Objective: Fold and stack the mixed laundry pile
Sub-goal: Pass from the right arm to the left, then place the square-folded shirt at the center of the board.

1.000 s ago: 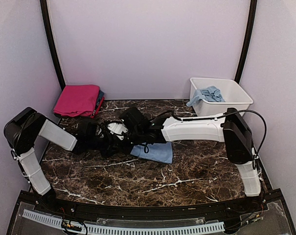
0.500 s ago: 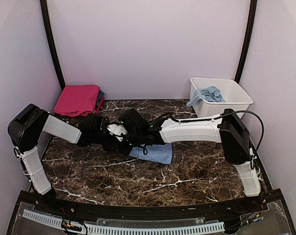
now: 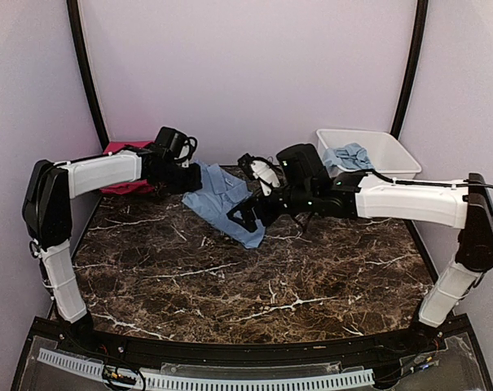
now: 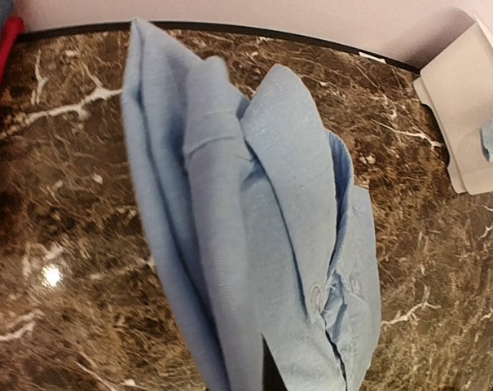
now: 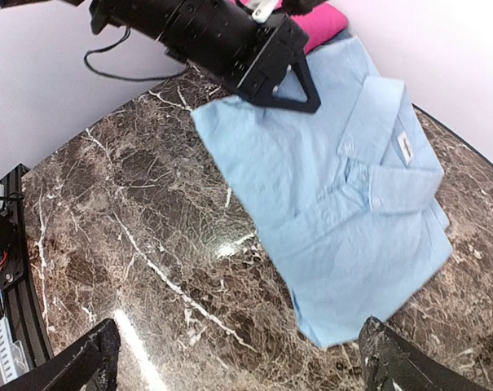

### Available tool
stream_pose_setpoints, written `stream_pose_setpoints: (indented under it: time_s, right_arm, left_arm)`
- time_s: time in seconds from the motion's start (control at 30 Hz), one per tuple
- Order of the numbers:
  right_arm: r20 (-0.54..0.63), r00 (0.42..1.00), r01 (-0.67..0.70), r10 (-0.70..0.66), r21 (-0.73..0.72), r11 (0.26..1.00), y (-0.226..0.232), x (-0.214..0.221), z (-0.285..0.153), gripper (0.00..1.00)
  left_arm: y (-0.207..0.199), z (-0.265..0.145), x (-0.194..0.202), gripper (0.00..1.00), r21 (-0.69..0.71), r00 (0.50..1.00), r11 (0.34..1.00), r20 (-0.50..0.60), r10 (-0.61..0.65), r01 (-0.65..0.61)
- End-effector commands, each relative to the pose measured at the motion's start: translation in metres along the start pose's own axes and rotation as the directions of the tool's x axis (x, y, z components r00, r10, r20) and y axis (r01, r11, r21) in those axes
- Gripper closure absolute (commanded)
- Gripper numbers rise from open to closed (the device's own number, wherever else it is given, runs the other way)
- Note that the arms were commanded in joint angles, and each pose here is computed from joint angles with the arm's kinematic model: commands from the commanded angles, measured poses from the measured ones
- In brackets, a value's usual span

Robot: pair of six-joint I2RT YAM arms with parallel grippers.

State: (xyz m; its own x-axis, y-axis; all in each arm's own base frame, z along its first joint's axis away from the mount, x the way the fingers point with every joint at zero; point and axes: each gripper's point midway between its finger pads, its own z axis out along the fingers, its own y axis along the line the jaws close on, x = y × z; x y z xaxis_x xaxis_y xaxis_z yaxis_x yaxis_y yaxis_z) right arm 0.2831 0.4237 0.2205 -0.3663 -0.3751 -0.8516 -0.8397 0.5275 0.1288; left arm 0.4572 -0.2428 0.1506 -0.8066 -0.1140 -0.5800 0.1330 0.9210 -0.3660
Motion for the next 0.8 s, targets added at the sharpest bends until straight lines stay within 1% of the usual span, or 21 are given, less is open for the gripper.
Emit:
stream_pose_setpoints:
  time_s: [0.0,0.13,0.2,0.23,0.27,0.3,0.33,0.37,0.4,0.43,0.53,0.63,0.77]
  right_arm:
    - [0.012,0.999,-0.051,0.051,0.031,0.998,-0.01,0.013,-0.02,0.01]
    - [0.007,0.998,-0.065,0.065,0.054,0.996,-0.016,0.026,-0.035,0.01]
    - [0.008,0.998,-0.07,0.069,0.06,0.996,-0.017,0.03,-0.041,0.01]
    - [0.006,0.997,-0.071,0.071,0.062,0.996,-0.018,0.032,-0.042,0.01]
    - [0.009,0.997,-0.073,0.073,0.065,0.995,-0.018,0.032,-0.044,0.01]
    - [0.009,0.997,-0.074,0.073,0.066,0.995,-0.019,0.033,-0.046,0.02]
    - [0.008,0.997,-0.075,0.075,0.067,0.995,-0.019,0.034,-0.047,0.02]
    - [0.008,0.997,-0.076,0.075,0.067,0.995,-0.019,0.034,-0.048,0.02]
    - [0.007,0.997,-0.077,0.077,0.067,0.995,-0.018,0.035,-0.049,0.01]
    - [0.008,0.997,-0.078,0.078,0.065,0.995,-0.018,0.035,-0.049,0.01]
    - [0.007,0.997,-0.082,0.081,0.062,0.995,-0.018,0.035,-0.049,0.01]
    - [0.005,0.996,-0.086,0.086,0.061,0.994,-0.017,0.037,-0.049,0.01]
    - [0.001,0.996,-0.091,0.091,0.061,0.994,-0.017,0.039,-0.05,0.01]
  left_arm:
    - [0.047,-0.001,-0.018,1.0,-0.227,0.98,0.954,-0.082,0.18,-0.195]
    - [0.069,-0.002,-0.052,1.0,-0.326,0.968,0.911,-0.081,0.239,-0.252]
    - [0.076,-0.008,-0.074,1.0,-0.369,0.956,0.883,-0.07,0.286,-0.291]
    - [0.082,-0.007,-0.078,1.0,-0.393,0.944,0.86,-0.082,0.321,-0.326]
    - [0.085,-0.013,-0.091,1.0,-0.408,0.941,0.853,-0.062,0.331,-0.327]
    - [0.091,-0.011,-0.095,1.0,-0.427,0.933,0.834,-0.074,0.353,-0.349]
    - [0.096,-0.019,-0.108,1.0,-0.444,0.934,0.83,-0.051,0.353,-0.337]
    - [0.102,-0.018,-0.113,1.0,-0.459,0.923,0.81,-0.064,0.378,-0.364]
    - [0.107,-0.026,-0.125,1.0,-0.476,0.923,0.804,-0.047,0.382,-0.357]
    - [0.111,-0.025,-0.13,1.0,-0.483,0.917,0.794,-0.053,0.394,-0.369]
    - [0.123,-0.038,-0.153,1.0,-0.516,0.911,0.776,-0.023,0.411,-0.363]
    - [0.13,-0.05,-0.169,1.0,-0.551,0.895,0.744,-0.011,0.446,-0.377]
    - [0.128,-0.068,-0.188,1.0,-0.587,0.874,0.712,0.016,0.486,-0.385]
